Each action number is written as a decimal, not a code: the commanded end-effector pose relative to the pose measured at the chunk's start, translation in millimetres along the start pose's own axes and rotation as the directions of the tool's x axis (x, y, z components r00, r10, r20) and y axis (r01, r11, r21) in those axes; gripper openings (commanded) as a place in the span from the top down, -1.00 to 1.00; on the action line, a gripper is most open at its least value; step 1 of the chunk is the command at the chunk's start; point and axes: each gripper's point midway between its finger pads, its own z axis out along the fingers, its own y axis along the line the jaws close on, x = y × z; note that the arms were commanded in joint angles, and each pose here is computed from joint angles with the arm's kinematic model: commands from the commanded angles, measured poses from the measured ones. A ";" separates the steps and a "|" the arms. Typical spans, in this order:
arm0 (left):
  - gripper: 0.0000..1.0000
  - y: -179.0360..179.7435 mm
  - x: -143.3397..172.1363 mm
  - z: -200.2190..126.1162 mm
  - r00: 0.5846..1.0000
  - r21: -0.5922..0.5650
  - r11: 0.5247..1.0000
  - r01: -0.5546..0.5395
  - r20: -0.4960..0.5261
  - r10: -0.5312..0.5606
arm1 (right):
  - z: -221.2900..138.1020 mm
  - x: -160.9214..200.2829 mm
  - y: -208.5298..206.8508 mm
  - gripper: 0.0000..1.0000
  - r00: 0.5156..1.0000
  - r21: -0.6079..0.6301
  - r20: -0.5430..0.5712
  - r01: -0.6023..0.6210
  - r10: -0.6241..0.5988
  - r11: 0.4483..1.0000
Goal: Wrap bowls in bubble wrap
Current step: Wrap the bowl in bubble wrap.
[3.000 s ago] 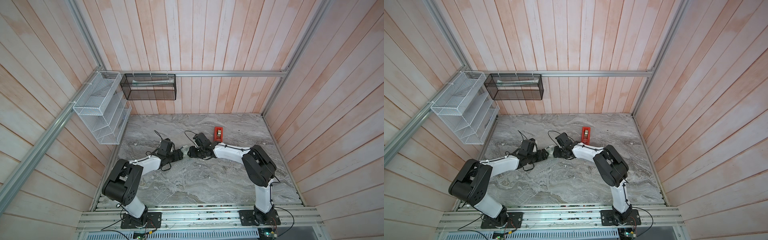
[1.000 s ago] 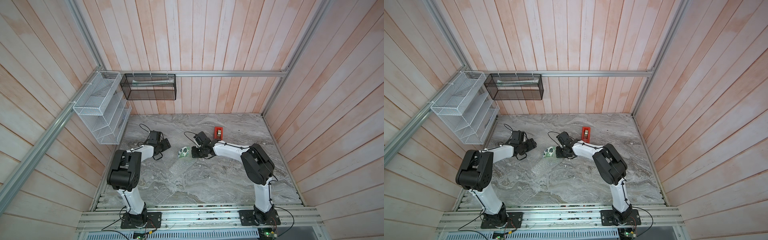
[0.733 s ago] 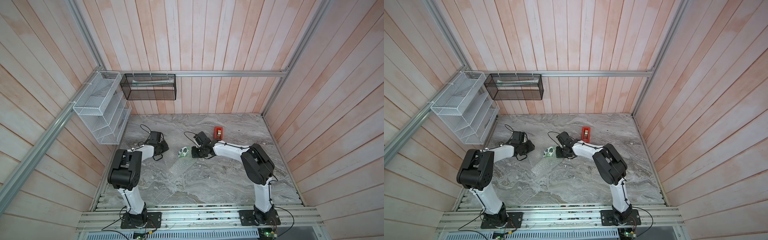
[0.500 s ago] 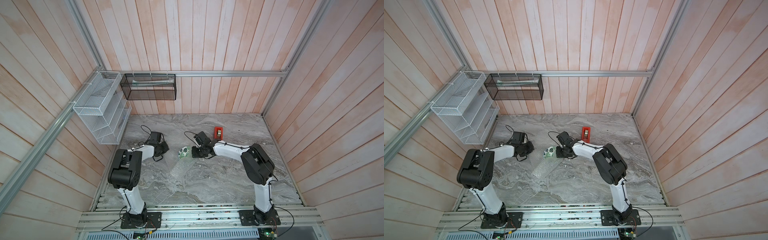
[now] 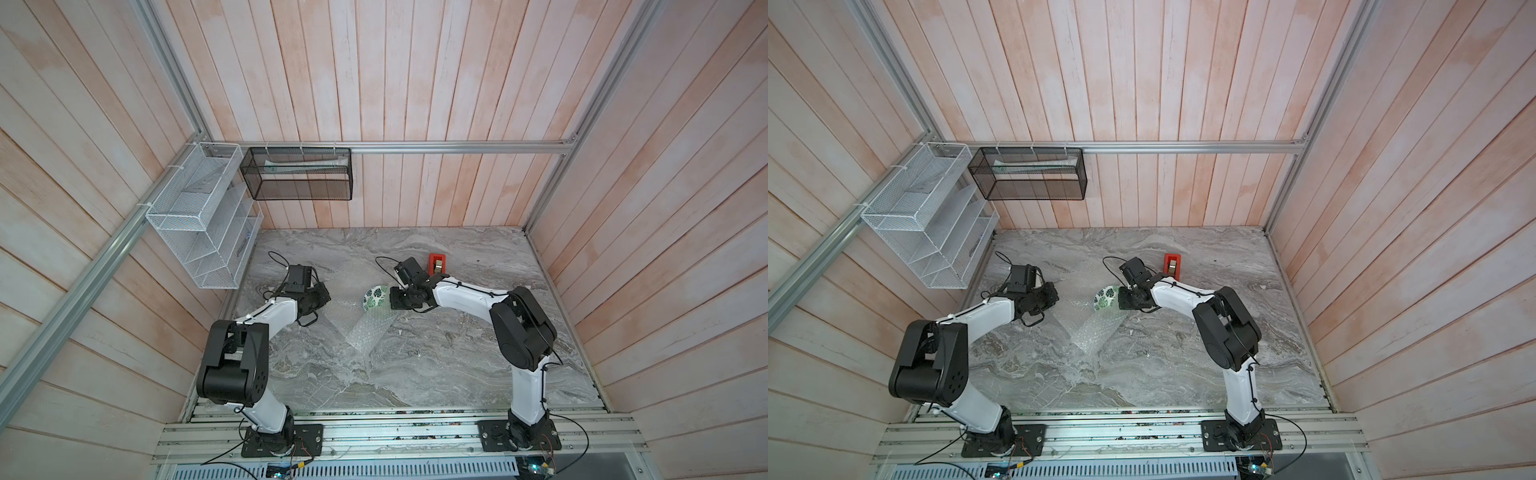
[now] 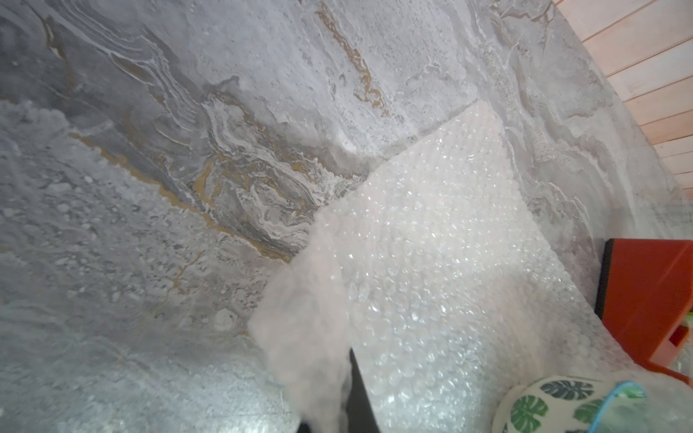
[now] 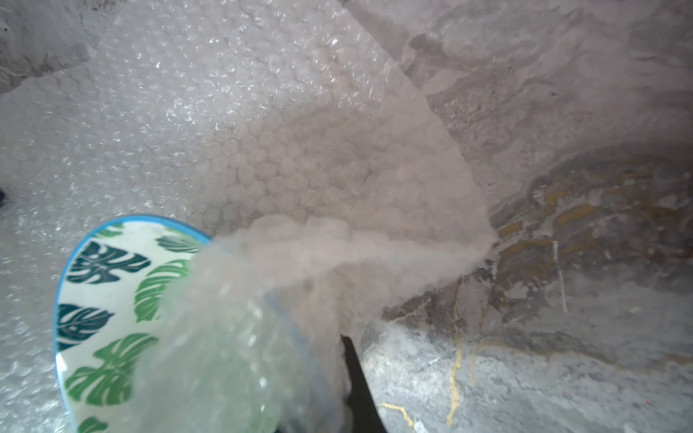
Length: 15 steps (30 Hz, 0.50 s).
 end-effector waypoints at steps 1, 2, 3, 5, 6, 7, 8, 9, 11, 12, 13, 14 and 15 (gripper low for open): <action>1.00 3.4 -11.9 -8.8 0.998 0.008 1.000 -0.006 0.066 0.006 | 2.8 7.2 -23.2 1.00 0.999 0.096 -0.041 0.015 -0.011 0.995; 1.00 2.0 -12.4 -10.1 0.997 0.017 1.000 -0.010 0.074 0.009 | 4.4 7.9 -24.5 1.00 0.999 0.103 -0.043 0.018 -0.014 0.994; 1.00 -0.6 -13.8 -12.4 0.996 0.030 0.999 -0.018 0.086 0.016 | 6.0 9.2 -26.8 1.00 0.999 0.112 -0.049 0.019 -0.014 0.994; 1.00 -5.3 -14.9 -16.5 0.995 0.052 0.998 -0.038 0.097 0.033 | 10.5 14.7 -30.9 1.00 0.997 0.132 -0.071 0.034 -0.025 0.991; 1.00 -9.8 -16.7 -19.2 0.993 0.071 0.996 -0.054 0.108 0.046 | 12.9 17.1 -33.7 1.00 0.996 0.142 -0.083 0.039 -0.028 0.989; 1.00 -15.8 -17.6 -22.2 0.991 0.093 0.993 -0.073 0.119 0.062 | 15.7 21.7 -34.9 1.00 0.994 0.149 -0.101 0.051 -0.036 0.988; 1.00 -21.0 -18.6 -25.1 0.989 0.109 0.990 -0.089 0.129 0.074 | 17.6 24.8 -34.5 1.00 0.993 0.154 -0.112 0.062 -0.045 0.986; 1.00 -27.1 -19.8 -27.9 0.987 0.123 0.987 -0.103 0.138 0.086 | 18.8 27.4 -34.1 1.00 0.991 0.160 -0.120 0.072 -0.054 0.984; 1.00 -41.1 -20.3 -32.8 0.983 0.152 0.979 -0.132 0.149 0.110 | 22.3 33.0 -33.9 1.00 0.988 0.171 -0.141 0.089 -0.065 0.981; 1.00 -50.9 -19.7 -35.8 0.981 0.174 0.973 -0.150 0.152 0.124 | 23.5 34.3 -33.8 1.00 0.987 0.181 -0.147 0.098 -0.071 0.979; 1.00 -62.3 -18.5 -39.3 0.978 0.200 0.965 -0.168 0.156 0.137 | 24.7 35.0 -34.3 1.00 0.986 0.192 -0.151 0.103 -0.075 0.976; 1.00 -73.7 -16.0 -42.3 0.976 0.225 0.957 -0.183 0.157 0.150 | 25.5 35.3 -35.0 1.00 0.985 0.206 -0.153 0.109 -0.078 0.973; 1.00 -85.3 -13.3 -45.4 0.974 0.252 0.947 -0.197 0.156 0.161 | 26.4 35.8 -35.1 1.00 0.985 0.210 -0.155 0.111 -0.079 0.971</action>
